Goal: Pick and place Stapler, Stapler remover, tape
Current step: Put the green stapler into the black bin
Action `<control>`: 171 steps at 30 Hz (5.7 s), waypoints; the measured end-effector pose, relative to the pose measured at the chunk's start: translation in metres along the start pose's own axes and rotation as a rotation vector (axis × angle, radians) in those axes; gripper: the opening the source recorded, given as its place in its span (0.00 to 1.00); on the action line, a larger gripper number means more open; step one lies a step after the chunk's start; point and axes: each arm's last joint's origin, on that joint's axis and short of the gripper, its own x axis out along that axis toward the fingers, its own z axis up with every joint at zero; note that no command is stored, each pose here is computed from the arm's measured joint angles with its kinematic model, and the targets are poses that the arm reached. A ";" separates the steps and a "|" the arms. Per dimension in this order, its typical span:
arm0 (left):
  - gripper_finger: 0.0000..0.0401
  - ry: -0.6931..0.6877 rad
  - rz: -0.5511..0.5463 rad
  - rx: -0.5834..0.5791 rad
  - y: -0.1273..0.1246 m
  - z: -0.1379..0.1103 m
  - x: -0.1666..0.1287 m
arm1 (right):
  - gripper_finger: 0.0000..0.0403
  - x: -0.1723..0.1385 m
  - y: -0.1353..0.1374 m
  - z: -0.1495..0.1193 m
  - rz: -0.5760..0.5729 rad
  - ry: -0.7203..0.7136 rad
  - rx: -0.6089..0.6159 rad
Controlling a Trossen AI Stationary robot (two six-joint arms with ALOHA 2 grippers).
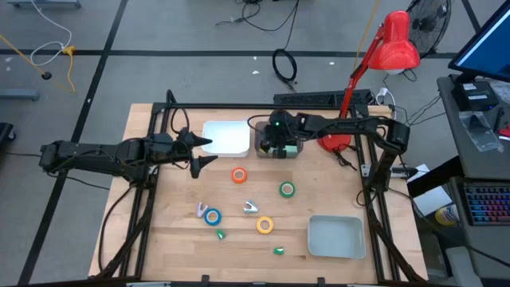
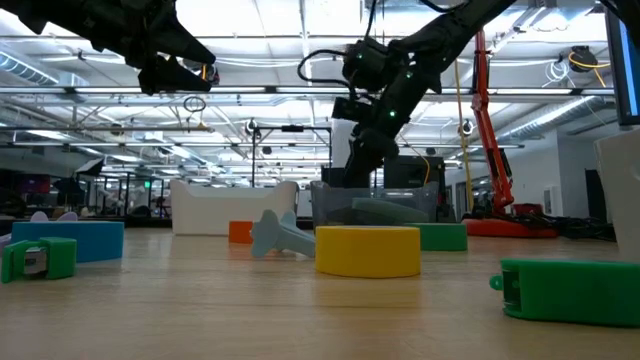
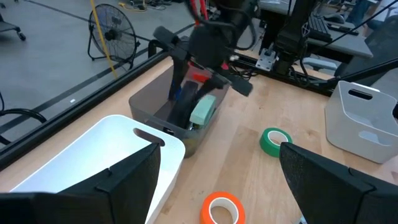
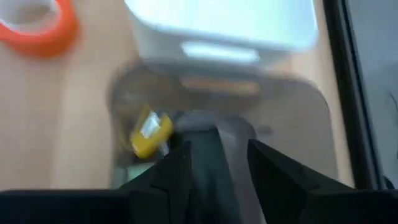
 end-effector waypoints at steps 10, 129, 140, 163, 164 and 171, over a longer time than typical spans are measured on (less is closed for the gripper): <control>0.83 -0.001 0.000 -0.064 0.000 0.000 0.000 | 0.14 -0.068 -0.011 0.019 -0.041 -0.194 0.063; 0.83 0.847 -0.411 0.704 -0.212 -0.114 0.063 | 0.01 -0.161 0.075 -0.182 0.253 -0.806 0.743; 0.83 0.877 -0.410 0.709 -0.202 -0.129 0.063 | 0.01 -0.161 0.075 -0.182 0.259 -0.805 0.758; 0.79 0.917 -0.429 0.783 -0.202 -0.152 0.075 | 0.01 -0.161 0.074 -0.182 0.264 -0.804 0.772; 0.77 0.921 -0.428 0.786 -0.202 -0.152 0.074 | 0.01 -0.161 0.074 -0.182 0.264 -0.804 0.772; 0.57 0.934 -0.436 0.785 -0.201 -0.153 0.075 | 0.01 -0.161 0.074 -0.182 0.264 -0.804 0.772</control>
